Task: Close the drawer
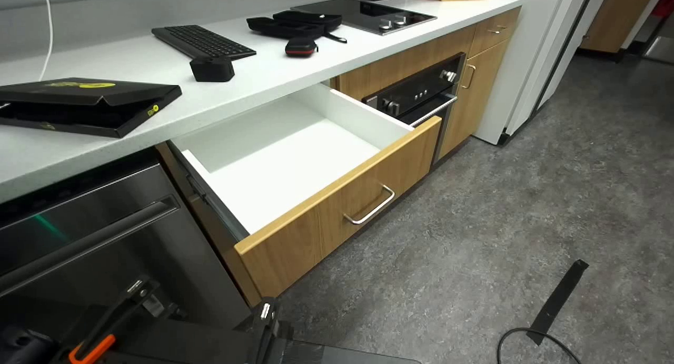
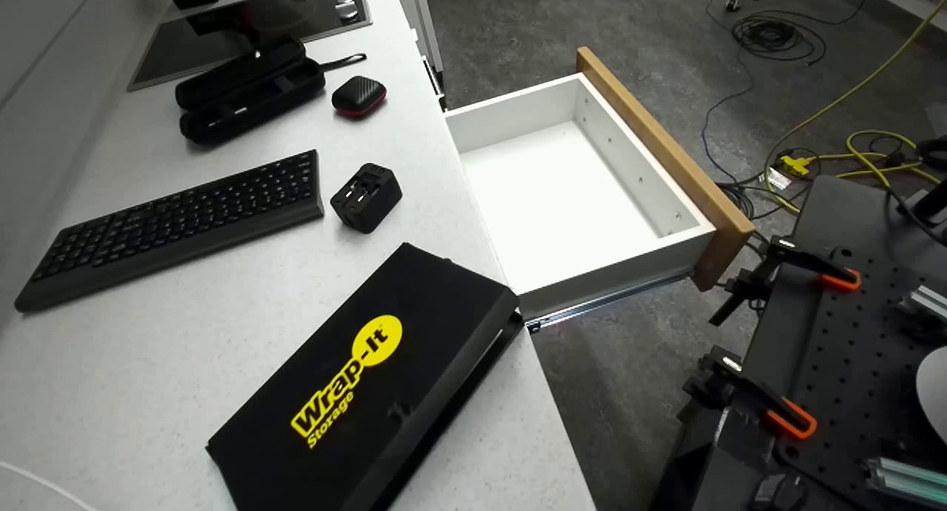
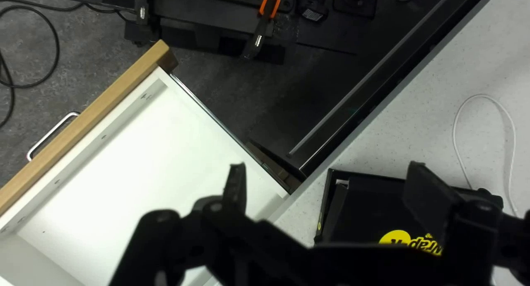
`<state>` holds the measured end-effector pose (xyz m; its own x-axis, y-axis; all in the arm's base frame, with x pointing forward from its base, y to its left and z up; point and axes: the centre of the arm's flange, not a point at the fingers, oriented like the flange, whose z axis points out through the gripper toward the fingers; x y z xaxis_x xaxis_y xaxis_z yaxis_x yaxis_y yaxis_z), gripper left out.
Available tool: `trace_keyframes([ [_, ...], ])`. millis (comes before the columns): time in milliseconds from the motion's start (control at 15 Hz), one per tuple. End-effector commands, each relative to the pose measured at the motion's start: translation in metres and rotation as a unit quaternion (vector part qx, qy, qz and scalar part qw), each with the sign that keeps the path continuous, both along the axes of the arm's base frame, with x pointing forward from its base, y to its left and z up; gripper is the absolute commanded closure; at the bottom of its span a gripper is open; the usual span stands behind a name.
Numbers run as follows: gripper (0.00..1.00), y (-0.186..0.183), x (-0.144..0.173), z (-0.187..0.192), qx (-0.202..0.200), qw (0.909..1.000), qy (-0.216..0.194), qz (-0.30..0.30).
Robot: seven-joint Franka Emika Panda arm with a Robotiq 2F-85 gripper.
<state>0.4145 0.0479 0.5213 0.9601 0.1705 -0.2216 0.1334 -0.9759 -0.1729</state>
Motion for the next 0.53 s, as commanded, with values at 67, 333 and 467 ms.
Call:
trace_keyframes([
  [67, 0.00, -0.079, 0.012, -0.024, -0.011, 0.9982, -0.020, -0.055],
  [333, 0.00, -0.192, 0.019, -0.062, -0.011, 0.9861, -0.028, -0.163],
  [467, 0.00, -0.239, 0.016, -0.082, -0.008, 0.9740, -0.033, -0.224],
])
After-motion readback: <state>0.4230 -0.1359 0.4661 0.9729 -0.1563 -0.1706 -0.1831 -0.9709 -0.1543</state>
